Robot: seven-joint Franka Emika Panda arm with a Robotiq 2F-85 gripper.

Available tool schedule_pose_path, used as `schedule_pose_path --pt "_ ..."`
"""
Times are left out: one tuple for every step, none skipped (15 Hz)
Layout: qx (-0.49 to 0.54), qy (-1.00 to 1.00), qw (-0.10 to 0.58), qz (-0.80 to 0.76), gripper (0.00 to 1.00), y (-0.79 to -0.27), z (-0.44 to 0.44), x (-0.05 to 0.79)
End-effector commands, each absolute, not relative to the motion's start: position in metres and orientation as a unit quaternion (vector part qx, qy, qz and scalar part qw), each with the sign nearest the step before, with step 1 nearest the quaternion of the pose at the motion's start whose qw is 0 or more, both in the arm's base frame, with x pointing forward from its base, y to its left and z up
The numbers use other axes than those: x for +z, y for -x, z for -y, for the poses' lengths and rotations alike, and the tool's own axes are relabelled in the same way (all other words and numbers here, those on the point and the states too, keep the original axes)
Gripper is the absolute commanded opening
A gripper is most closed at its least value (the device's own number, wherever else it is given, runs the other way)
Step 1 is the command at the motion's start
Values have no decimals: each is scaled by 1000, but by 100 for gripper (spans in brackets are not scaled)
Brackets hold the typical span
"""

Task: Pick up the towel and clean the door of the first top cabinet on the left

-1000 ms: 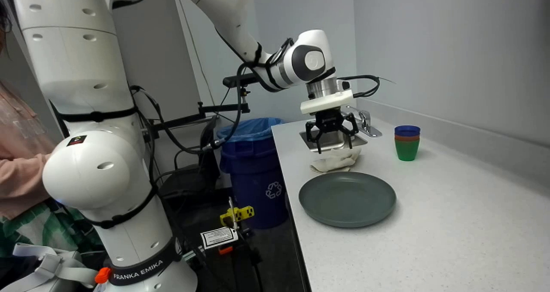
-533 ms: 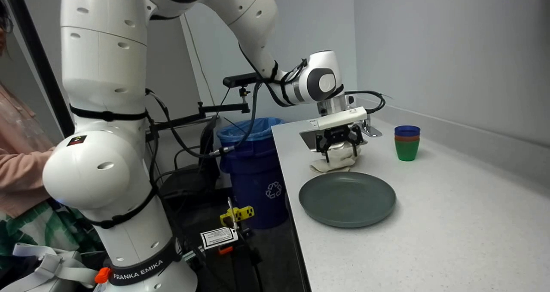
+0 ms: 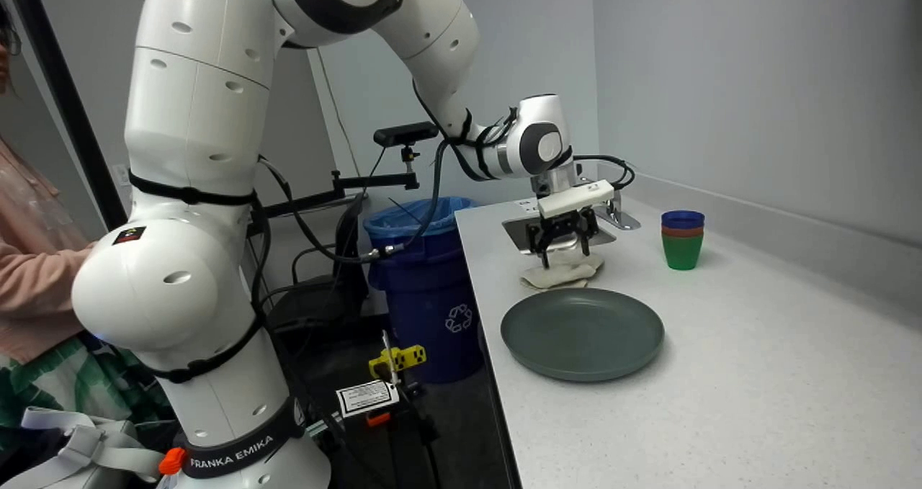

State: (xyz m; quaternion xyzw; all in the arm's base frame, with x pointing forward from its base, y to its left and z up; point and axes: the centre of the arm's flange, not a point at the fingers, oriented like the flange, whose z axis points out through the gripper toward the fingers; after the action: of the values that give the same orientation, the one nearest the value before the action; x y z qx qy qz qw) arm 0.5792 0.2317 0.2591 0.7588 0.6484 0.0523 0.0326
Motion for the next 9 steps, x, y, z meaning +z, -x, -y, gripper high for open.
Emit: schedule_pose_path --pt "57 -736 27 -674 100 -595 -238 251" --pt "55 -734 26 -677 100 -595 -237 248" --pt "51 -732 25 -679 100 -596 -235 245" --pt "46 -732 24 -679 100 -596 -232 241" --pt "43 -731 22 -680 100 -596 -230 238" --pt "38 -730 23 -682 100 -596 -228 235" --pt "35 -729 23 -683 100 -596 -226 232" --pt "33 -729 23 -684 100 -597 -224 230" --pt "33 -729 22 -683 100 -597 -222 229"
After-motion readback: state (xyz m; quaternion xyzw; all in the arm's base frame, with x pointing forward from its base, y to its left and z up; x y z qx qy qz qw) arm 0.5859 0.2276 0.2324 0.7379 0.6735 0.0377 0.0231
